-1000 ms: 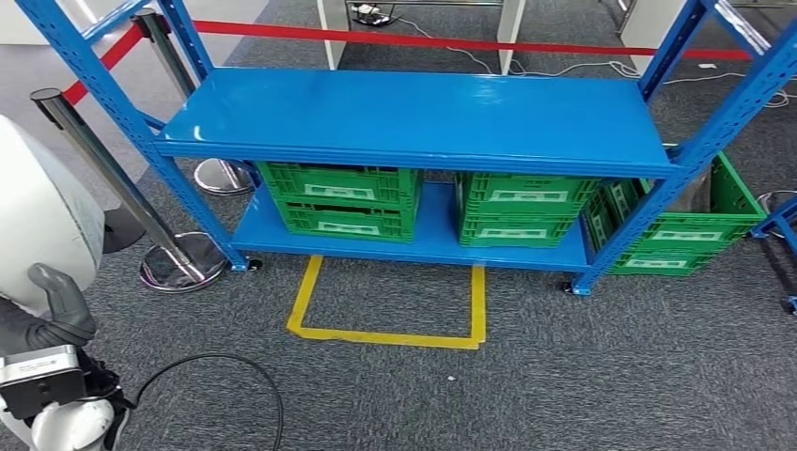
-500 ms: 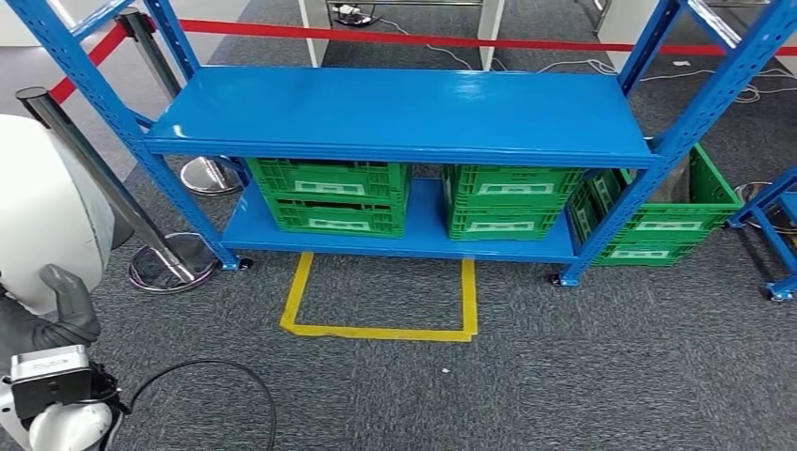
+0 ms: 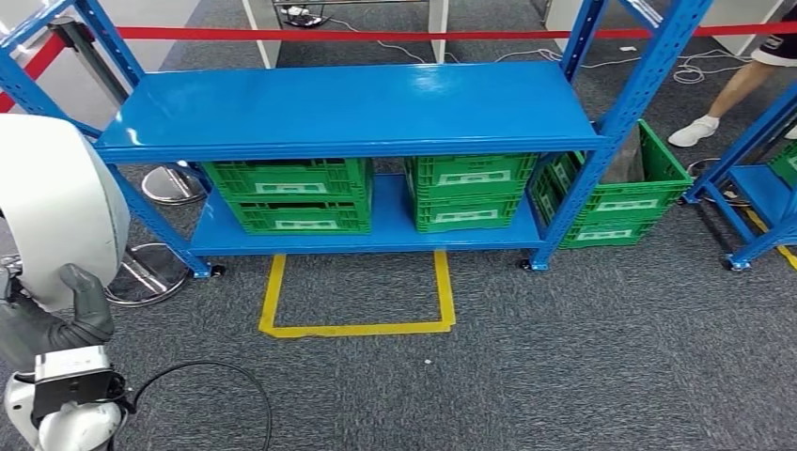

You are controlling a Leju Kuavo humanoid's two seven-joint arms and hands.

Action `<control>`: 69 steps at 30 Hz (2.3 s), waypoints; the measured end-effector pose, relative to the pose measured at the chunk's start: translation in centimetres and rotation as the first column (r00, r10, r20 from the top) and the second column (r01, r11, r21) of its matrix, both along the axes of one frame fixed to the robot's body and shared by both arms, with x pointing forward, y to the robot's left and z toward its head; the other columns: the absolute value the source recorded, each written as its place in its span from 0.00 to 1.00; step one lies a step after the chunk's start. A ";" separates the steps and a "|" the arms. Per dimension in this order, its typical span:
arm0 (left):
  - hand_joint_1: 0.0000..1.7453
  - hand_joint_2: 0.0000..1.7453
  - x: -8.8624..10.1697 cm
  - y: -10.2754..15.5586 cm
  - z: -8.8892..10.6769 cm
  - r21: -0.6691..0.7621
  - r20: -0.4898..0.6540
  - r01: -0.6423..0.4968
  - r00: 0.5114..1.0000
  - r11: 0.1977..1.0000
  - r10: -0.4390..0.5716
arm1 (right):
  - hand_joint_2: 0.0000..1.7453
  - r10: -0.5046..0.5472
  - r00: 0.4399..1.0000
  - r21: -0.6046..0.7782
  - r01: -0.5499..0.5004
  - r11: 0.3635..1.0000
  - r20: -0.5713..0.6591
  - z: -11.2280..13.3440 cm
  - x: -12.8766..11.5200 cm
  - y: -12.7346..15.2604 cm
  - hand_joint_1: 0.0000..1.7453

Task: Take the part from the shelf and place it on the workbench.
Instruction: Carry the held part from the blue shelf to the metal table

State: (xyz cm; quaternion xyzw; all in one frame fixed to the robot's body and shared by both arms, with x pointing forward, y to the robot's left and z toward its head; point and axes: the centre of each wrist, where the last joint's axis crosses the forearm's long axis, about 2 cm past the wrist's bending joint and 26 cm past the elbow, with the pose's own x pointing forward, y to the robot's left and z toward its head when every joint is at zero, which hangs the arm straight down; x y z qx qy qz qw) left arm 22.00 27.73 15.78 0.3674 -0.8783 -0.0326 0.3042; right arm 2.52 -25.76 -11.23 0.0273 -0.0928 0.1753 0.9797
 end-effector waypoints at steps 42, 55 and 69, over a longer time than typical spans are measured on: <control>1.00 1.00 -0.3 -0.2 -0.4 0.028 -0.018 0.024 1.000 0.999 -0.023 | 0.00 -0.001 0.998 0.003 0.001 1.000 -0.066 0.0 0.1 0.2 0.00; 1.00 1.00 -0.3 -0.2 -0.4 0.025 -0.025 0.020 0.999 0.999 -0.020 | 0.00 0.005 0.997 0.000 -0.005 1.000 -0.083 0.0 0.0 0.2 0.00; 1.00 1.00 -0.2 -0.2 -0.5 0.029 -0.034 0.020 0.999 0.999 -0.019 | 0.00 0.012 0.994 -0.015 -0.014 1.000 -0.112 0.0 0.1 0.1 0.00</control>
